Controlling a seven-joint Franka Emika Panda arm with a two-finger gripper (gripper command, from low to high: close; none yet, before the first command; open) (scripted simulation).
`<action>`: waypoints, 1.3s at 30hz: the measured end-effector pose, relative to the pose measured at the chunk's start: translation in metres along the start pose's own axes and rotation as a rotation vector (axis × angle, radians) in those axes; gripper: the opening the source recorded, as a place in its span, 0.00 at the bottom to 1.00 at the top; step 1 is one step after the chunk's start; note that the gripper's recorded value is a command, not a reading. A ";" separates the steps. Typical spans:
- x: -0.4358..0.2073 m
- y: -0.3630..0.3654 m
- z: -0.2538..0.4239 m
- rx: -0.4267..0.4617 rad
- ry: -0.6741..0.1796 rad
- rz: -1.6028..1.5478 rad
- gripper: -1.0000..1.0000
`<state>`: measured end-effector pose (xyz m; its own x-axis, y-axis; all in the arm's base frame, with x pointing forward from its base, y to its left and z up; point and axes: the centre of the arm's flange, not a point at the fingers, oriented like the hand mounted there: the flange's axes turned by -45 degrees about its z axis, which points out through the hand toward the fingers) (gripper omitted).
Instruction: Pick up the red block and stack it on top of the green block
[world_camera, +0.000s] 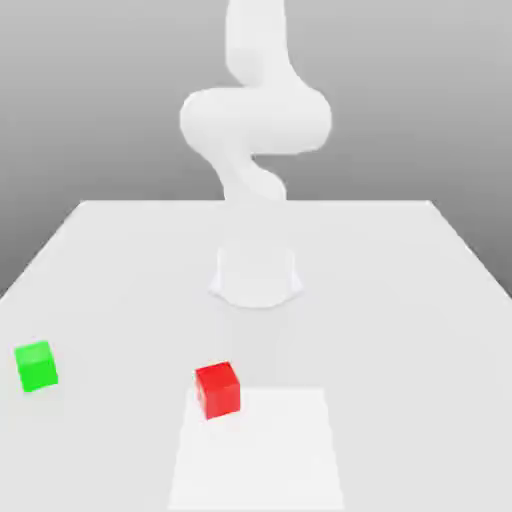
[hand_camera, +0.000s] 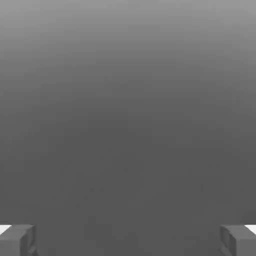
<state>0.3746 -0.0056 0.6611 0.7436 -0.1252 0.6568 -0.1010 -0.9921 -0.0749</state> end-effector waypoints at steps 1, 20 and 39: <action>-0.007 0.004 0.026 -0.010 -0.037 0.054 0.50; -0.303 0.083 0.308 -0.426 -0.582 0.980 0.50; -0.349 0.089 0.345 -0.457 -0.601 1.022 0.00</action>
<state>0.3346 -0.0539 0.1661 0.3620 -0.9322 0.0014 -0.9322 -0.3620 -0.0014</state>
